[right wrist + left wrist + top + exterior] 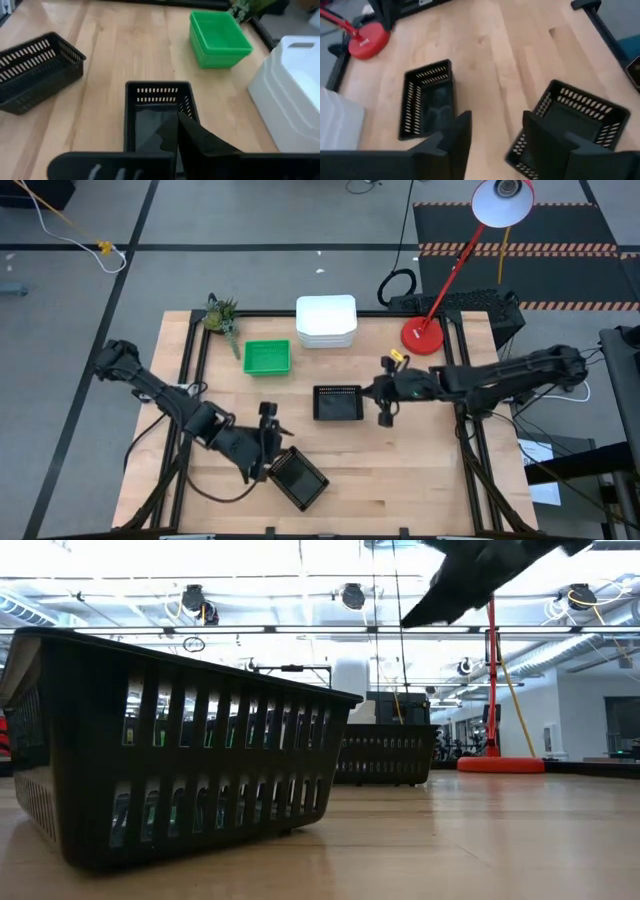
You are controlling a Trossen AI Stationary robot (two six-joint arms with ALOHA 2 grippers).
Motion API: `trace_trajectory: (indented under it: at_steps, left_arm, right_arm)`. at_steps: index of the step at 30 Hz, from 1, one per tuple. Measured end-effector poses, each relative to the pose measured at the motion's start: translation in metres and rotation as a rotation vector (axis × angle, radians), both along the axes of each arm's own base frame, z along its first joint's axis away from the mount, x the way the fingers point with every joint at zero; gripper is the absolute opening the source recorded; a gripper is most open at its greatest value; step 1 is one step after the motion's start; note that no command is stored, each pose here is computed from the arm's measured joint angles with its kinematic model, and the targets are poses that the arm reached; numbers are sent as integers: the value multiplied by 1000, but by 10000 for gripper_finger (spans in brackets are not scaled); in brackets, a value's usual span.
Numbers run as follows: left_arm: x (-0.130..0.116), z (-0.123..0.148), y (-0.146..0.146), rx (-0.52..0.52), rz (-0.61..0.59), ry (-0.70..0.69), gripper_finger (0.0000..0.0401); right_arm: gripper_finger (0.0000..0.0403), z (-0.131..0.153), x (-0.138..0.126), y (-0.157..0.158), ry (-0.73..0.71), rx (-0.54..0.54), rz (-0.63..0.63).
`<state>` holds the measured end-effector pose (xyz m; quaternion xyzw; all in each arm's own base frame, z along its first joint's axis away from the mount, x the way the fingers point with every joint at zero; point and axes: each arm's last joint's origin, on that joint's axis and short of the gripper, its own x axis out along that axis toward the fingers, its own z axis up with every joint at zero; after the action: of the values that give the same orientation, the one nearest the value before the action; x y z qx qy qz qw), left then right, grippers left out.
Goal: Stack baskets by color
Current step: Stack the bottom black bin on the stacked black bins
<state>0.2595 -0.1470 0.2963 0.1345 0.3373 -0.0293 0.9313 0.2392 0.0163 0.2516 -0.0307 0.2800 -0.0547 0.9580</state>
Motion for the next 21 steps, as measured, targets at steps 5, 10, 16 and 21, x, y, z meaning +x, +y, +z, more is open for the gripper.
trace_trajectory:
  at_steps: [5, 10, 16, 21]
  left_arm:
    - [-3, -25, -32, -8, -28, 74, 134]
    - [-1, -56, -56, 5, -37, 156, 124]
    - [2, -82, -69, -26, -48, 255, 161]
    - [5, -98, -74, -30, -72, 326, 209]
  right_arm:
    - [2, 12, -8, 15, -63, 39, 34]
    - [2, 14, -13, 24, -76, 80, 54]
    - [2, 13, -15, 31, -58, 86, 84]
    - [2, 12, -16, 33, -47, 85, 94]
